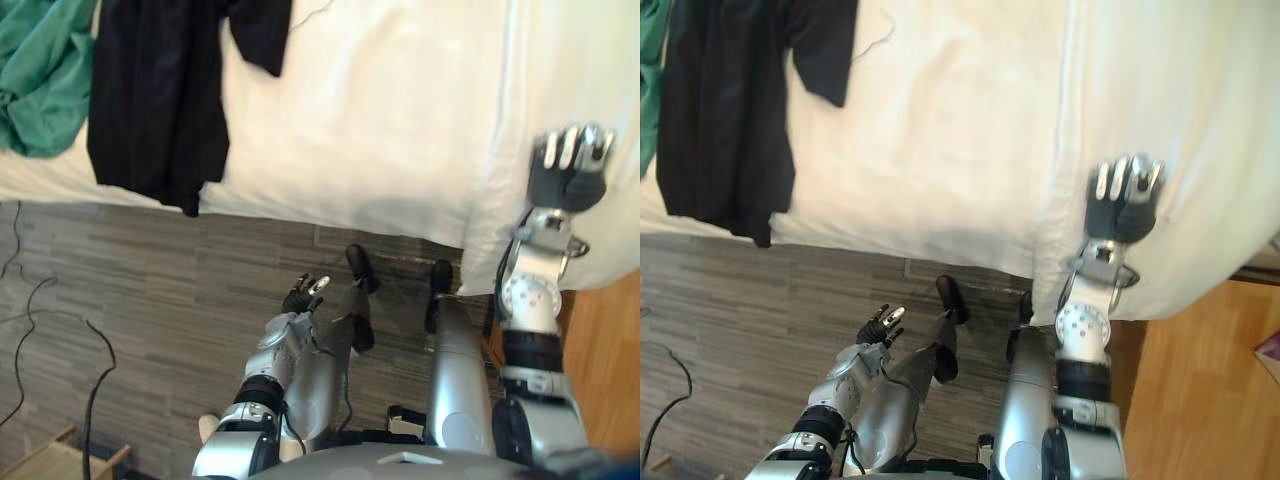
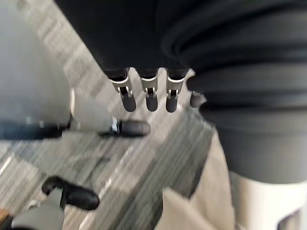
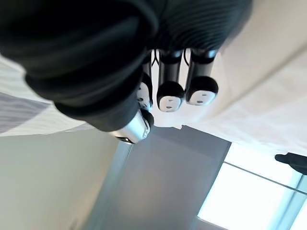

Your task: Tidy the bed and pick cloth on bed and put in laundry

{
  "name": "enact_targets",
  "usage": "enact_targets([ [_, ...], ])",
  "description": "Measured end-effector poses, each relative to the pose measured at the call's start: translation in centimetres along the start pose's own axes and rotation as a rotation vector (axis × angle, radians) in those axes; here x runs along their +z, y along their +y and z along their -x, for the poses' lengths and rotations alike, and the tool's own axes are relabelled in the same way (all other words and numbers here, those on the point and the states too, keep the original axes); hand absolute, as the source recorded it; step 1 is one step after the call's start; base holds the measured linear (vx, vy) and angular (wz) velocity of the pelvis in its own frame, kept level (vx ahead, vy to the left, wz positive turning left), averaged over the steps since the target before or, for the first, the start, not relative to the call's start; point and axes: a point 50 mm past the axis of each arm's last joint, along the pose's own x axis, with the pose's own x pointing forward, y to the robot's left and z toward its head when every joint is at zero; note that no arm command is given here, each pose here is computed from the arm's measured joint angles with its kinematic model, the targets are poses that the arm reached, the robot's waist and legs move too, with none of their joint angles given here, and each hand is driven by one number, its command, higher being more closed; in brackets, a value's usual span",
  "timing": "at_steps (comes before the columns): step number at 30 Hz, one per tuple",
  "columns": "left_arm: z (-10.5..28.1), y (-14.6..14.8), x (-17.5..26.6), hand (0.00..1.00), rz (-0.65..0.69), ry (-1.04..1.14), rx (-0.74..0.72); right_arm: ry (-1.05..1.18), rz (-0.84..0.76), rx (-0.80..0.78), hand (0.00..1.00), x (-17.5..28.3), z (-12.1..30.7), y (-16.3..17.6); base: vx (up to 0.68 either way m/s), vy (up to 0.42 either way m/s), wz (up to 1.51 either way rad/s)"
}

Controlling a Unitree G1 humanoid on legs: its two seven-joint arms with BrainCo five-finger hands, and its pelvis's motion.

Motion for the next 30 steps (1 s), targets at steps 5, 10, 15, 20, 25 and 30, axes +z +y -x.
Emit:
enact_targets([
  [5, 0.0, -0.2, -0.6, 0.00, 0.033, 0.014, -0.021, 0.028, 0.067, -0.408, 1.00, 3.7, 9.6, -6.6, 0.05, -0.047, -0.39],
  [10, 0.1, 0.3, -1.1, 0.00, 0.069, 0.021, -0.008, 0.212, 0.137, -0.608, 1.00, 4.4, 15.8, -8.0, 0.10, -0.053, -0.34],
  [15, 1.0, 1.9, -2.4, 0.00, 0.085, 0.028, 0.001, 0.564, 0.315, -0.770, 0.00, 2.9, 21.2, -8.7, 0.15, -0.085, -0.03],
  [20, 3.5, 4.9, -6.1, 0.00, 0.019, 0.137, 0.076, 1.052, 0.618, -0.931, 0.00, 2.6, 28.0, -8.2, 0.18, -0.070, 0.31],
  [25, 6.7, 8.4, -9.4, 0.00, -0.007, 0.255, 0.191, 1.317, 0.696, -0.937, 0.00, 1.8, 31.1, -7.6, 0.13, -0.045, 0.23],
  [30, 7.1, 9.7, -9.4, 0.00, -0.030, 0.262, 0.309, 1.332, 0.579, -1.022, 0.00, 1.8, 32.2, -7.8, 0.01, -0.036, 0.14],
])
